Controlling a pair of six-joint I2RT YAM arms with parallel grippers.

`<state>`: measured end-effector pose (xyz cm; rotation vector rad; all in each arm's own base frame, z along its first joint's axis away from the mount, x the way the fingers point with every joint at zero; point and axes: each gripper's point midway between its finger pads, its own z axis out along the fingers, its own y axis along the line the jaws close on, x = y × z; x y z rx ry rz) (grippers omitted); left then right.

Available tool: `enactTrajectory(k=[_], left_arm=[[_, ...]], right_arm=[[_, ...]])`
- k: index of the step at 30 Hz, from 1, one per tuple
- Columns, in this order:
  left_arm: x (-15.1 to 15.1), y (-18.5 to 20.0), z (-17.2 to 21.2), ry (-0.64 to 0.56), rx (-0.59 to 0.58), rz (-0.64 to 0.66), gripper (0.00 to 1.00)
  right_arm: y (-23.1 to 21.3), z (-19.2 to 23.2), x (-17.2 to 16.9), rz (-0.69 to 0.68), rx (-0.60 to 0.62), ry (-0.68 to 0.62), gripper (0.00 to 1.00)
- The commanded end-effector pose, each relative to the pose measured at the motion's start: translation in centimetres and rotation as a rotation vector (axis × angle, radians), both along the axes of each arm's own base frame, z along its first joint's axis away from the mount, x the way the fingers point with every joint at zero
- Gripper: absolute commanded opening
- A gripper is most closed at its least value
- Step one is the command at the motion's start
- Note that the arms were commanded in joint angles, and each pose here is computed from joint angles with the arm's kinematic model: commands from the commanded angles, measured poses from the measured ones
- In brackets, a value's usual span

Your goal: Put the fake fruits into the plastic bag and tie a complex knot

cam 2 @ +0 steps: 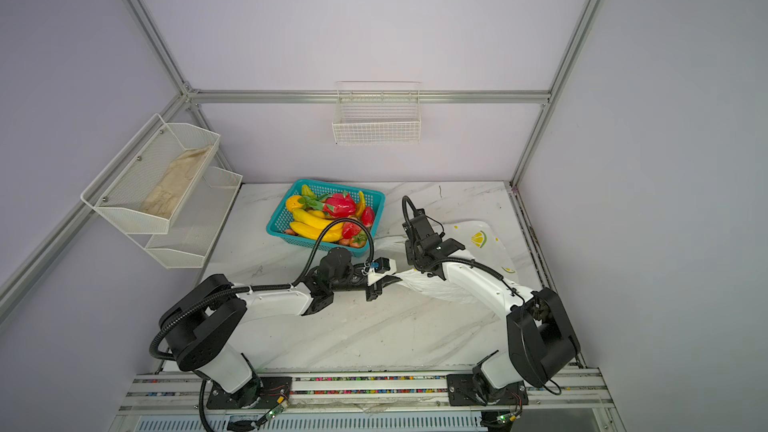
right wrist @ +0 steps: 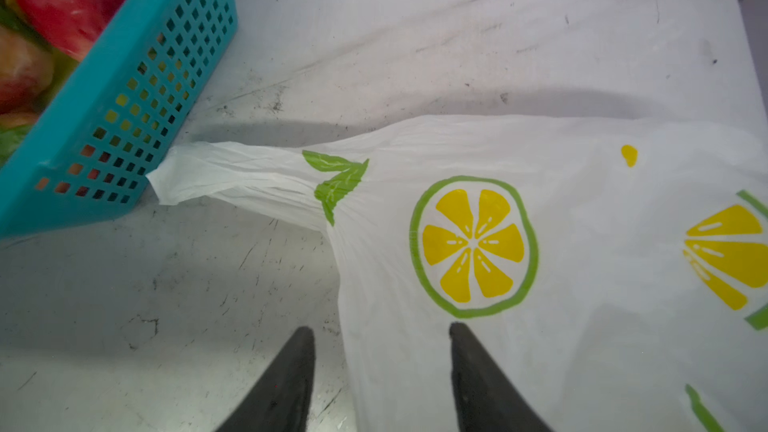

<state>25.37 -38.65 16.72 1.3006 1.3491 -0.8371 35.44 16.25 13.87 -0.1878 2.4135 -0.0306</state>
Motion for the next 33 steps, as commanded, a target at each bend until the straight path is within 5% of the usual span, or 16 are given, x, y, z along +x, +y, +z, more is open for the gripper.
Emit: enactTrajectory(k=[1, 9, 15, 19, 26, 27, 29, 33], left_arm=[[-0.3, 0.4, 0.2, -0.012, -0.03, 0.024, 0.0], [-0.3, 1.0, -0.9, -0.018, -0.004, 0.048, 0.0], [-0.3, 1.2, -1.5, -0.019, 0.006, 0.053, 0.0], [-0.4, 1.3, -1.7, -0.013, 0.009, 0.054, 0.0], [-0.9, 1.5, -1.7, -0.007, 0.007, 0.045, 0.01], [-1.0, 1.6, -1.6, -0.003, 0.005, 0.042, 0.04], [-1.6, 1.8, -1.5, 0.005, -0.019, 0.026, 0.28], [-2.9, 3.7, 1.1, -0.041, -0.194, 0.045, 0.58]], right_arm=[[-0.7, 0.1, 0.1, -0.032, -0.06, 0.013, 0.62], [-2.7, -2.1, -0.5, -0.08, -0.196, 0.084, 0.71], [-3.6, -3.1, -0.2, -0.109, -0.265, 0.098, 0.68], [-4.6, -2.9, 0.4, -0.15, -0.341, 0.083, 0.5], [-4.4, 0.2, 1.3, -0.169, -0.309, 0.002, 0.0], [-4.3, 0.9, 1.4, -0.168, -0.293, -0.018, 0.0], [-4.3, 2.8, 1.5, -0.167, -0.237, -0.065, 0.0], [-4.6, 6.3, 1.8, -0.12, 0.005, -0.131, 0.0]])
